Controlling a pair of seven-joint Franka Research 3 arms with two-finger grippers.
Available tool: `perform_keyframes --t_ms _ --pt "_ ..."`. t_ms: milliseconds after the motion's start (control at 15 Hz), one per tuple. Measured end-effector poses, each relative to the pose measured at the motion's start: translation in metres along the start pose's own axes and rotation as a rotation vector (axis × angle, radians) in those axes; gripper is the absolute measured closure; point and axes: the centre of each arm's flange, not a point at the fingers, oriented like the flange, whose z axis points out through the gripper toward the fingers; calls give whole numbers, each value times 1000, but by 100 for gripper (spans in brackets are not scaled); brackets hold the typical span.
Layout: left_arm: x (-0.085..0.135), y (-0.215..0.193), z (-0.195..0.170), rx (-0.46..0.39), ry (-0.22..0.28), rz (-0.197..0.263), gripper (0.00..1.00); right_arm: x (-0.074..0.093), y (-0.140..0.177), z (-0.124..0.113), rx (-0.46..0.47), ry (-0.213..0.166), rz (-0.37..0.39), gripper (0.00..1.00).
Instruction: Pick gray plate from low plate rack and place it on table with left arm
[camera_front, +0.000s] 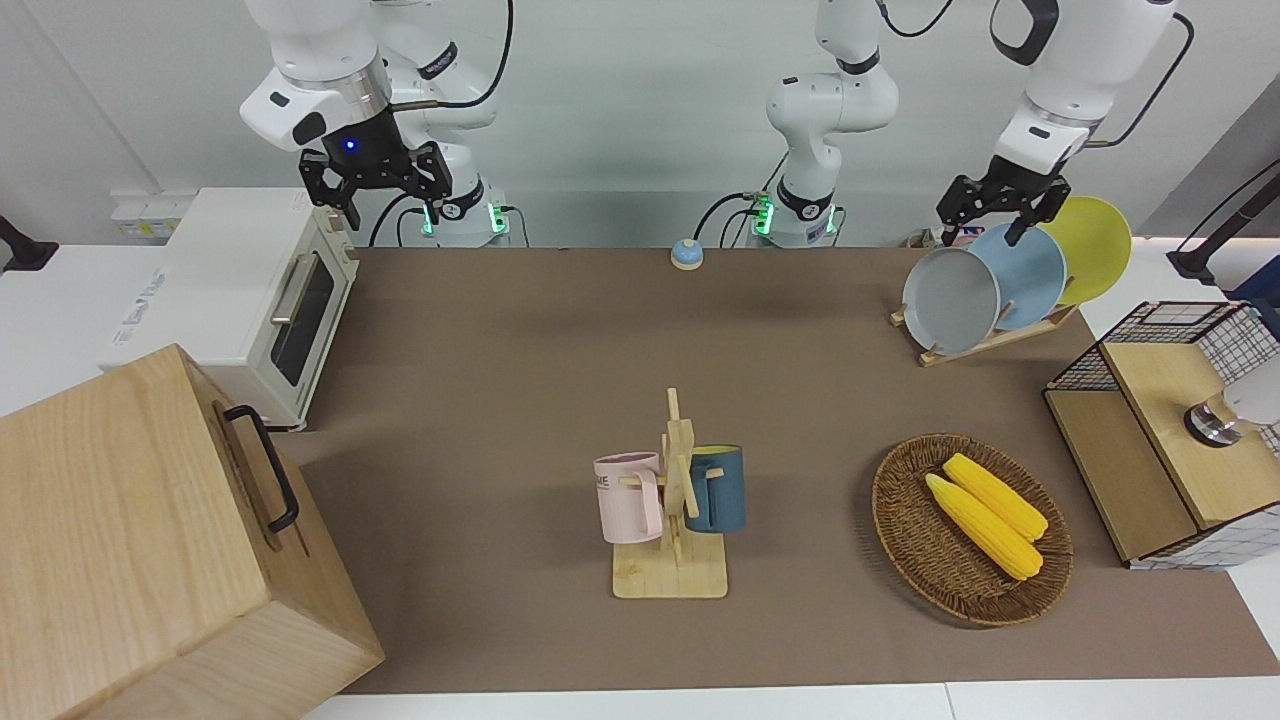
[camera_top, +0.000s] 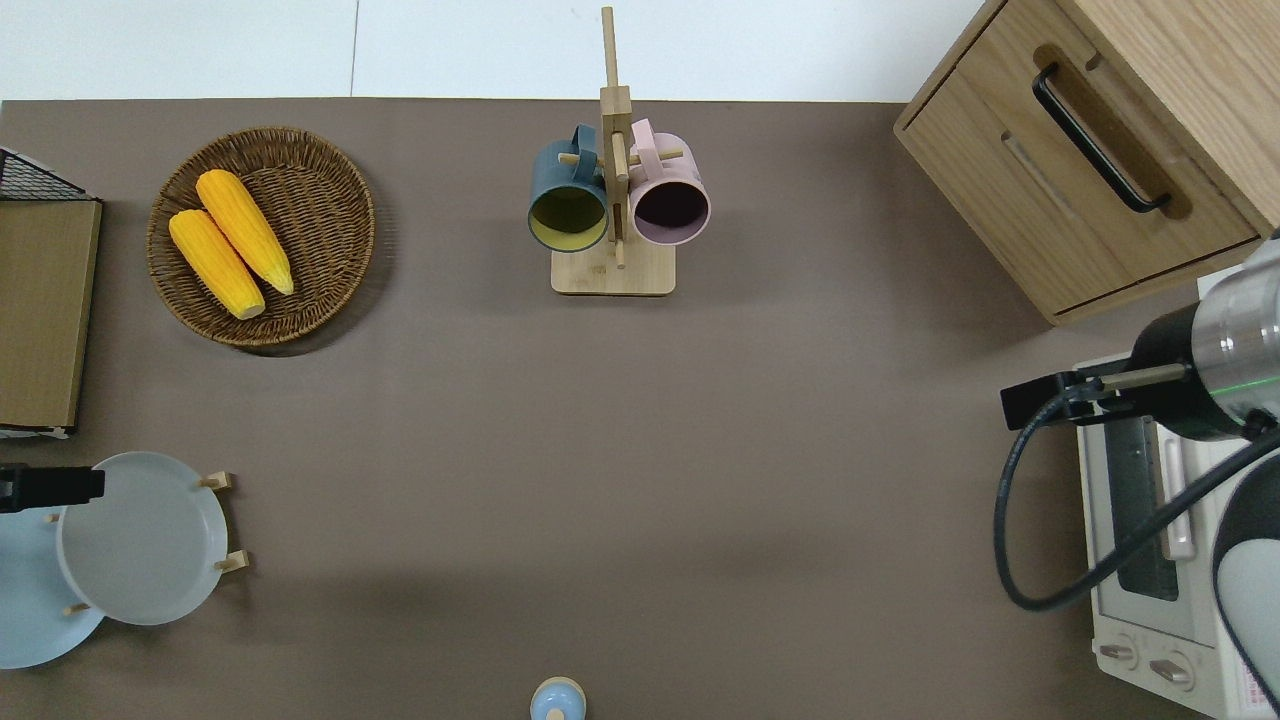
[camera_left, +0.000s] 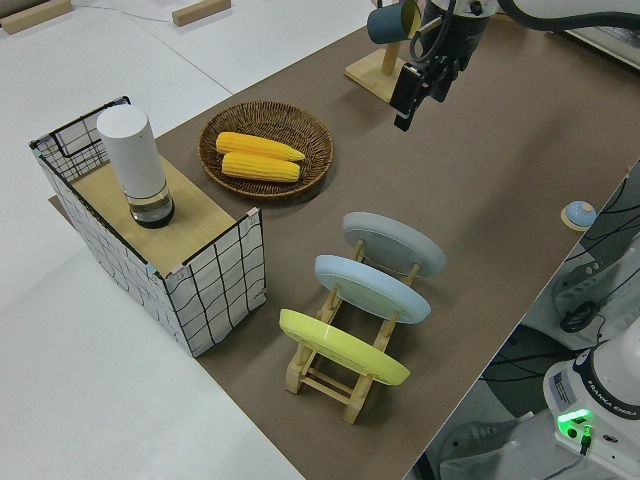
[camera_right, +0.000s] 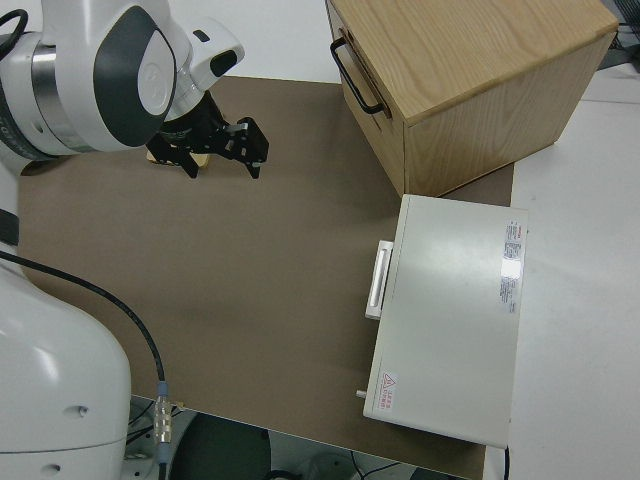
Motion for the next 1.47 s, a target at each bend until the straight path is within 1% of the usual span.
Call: perform_keyframes --t_ms 200,267,400,733,1067,1267,1467 --pt "-9 -36 0 -16 -2 -36 0 0 0 0 0 0 0 1" --pt "-12 -44 0 -11 -6 -45 0 0 0 0 0 0 0 1" --pt "-16 -53 0 22 -22 -47 0 0 0 0 0 0 0 1" --pt "-18 -52 7 35 -46 -39 0 0 0 0 0 0 0 1" --pt "-20 -44 29 30 -82 -23 0 0 0 0 0 0 0 1" --pt "-20 -42 47 31 -81 -19 0 0 0 0 0 0 0 1" --pt "-22 -42 79 43 -80 -11 0 0 0 0 0 0 0 1"
